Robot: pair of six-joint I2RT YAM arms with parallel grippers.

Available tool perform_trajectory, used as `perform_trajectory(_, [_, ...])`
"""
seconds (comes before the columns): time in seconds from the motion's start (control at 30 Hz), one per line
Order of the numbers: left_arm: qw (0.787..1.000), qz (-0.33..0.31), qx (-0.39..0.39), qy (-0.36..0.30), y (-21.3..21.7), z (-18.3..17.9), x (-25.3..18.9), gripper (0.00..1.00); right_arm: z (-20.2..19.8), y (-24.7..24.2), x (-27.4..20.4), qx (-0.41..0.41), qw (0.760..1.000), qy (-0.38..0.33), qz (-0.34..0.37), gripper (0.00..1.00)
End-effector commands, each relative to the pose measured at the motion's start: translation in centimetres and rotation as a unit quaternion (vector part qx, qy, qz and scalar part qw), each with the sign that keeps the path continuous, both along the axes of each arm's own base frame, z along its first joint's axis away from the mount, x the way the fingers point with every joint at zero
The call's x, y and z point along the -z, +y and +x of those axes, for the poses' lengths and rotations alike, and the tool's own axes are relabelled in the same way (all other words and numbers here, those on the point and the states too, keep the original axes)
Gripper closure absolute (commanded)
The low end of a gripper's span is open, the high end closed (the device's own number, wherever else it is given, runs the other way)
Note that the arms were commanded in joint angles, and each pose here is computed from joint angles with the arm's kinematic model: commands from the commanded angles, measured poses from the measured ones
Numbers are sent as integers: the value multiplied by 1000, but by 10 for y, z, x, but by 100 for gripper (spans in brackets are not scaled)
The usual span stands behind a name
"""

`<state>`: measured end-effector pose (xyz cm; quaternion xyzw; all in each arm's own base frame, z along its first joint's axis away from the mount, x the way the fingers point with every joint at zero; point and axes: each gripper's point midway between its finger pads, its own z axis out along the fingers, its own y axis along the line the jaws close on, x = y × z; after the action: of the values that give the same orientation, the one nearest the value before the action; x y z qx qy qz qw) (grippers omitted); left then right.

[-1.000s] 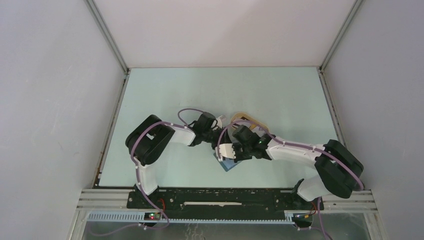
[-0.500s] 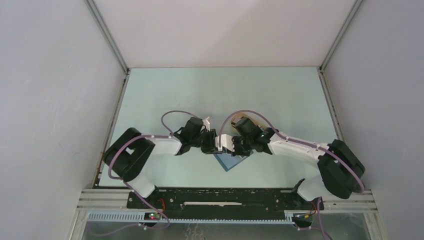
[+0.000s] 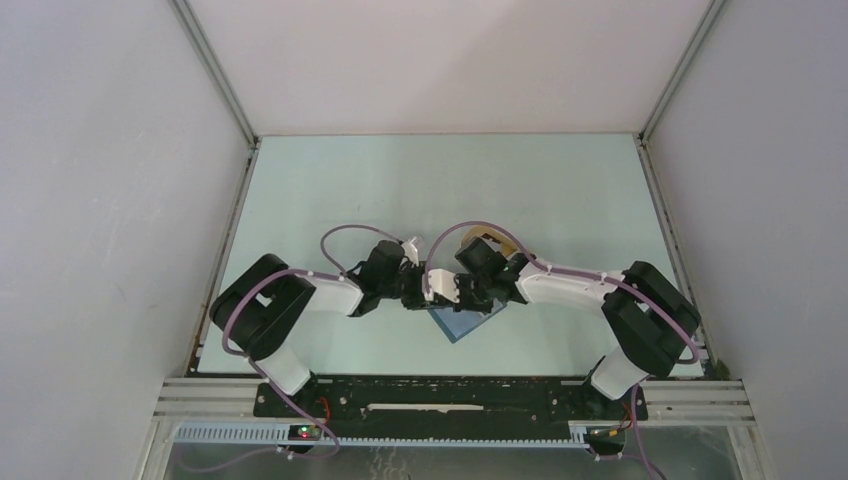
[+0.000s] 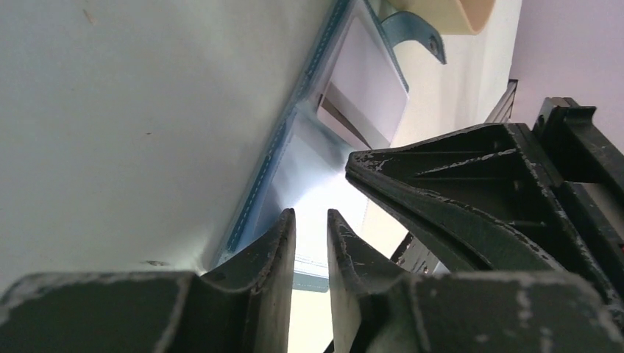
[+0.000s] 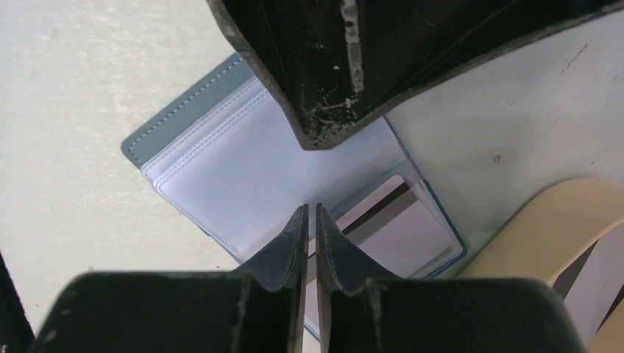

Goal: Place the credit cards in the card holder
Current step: Insert the credit card into the card holder.

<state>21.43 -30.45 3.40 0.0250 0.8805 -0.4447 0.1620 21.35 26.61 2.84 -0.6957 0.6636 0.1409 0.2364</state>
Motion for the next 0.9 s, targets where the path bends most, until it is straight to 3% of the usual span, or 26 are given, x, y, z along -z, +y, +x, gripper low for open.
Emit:
perform_trajectory(0.0, [1000,-7,2,4,-7,3,0,74,16,6,-7,20,1000,-19,4,85])
perform_trajectory(0.37, [999,30,2,40,0,-2,23,81,42,-4,-20,79,995,-63,5,87])
perform_trajectory(0.5, [999,29,0,36,-1,0,21,80,34,-2,-29,79,996,-41,28,84])
perform_trajectory(0.67, [1000,-4,5,-13,-7,8,-9,73,17,-3,-54,60,996,-8,70,74])
perform_trajectory(0.8, [996,-20,1,-83,-5,16,-46,69,15,-19,-66,71,994,15,85,60])
perform_trajectory(0.87, [991,-21,0,-130,-1,18,-63,69,12,-28,-68,73,993,40,89,58])
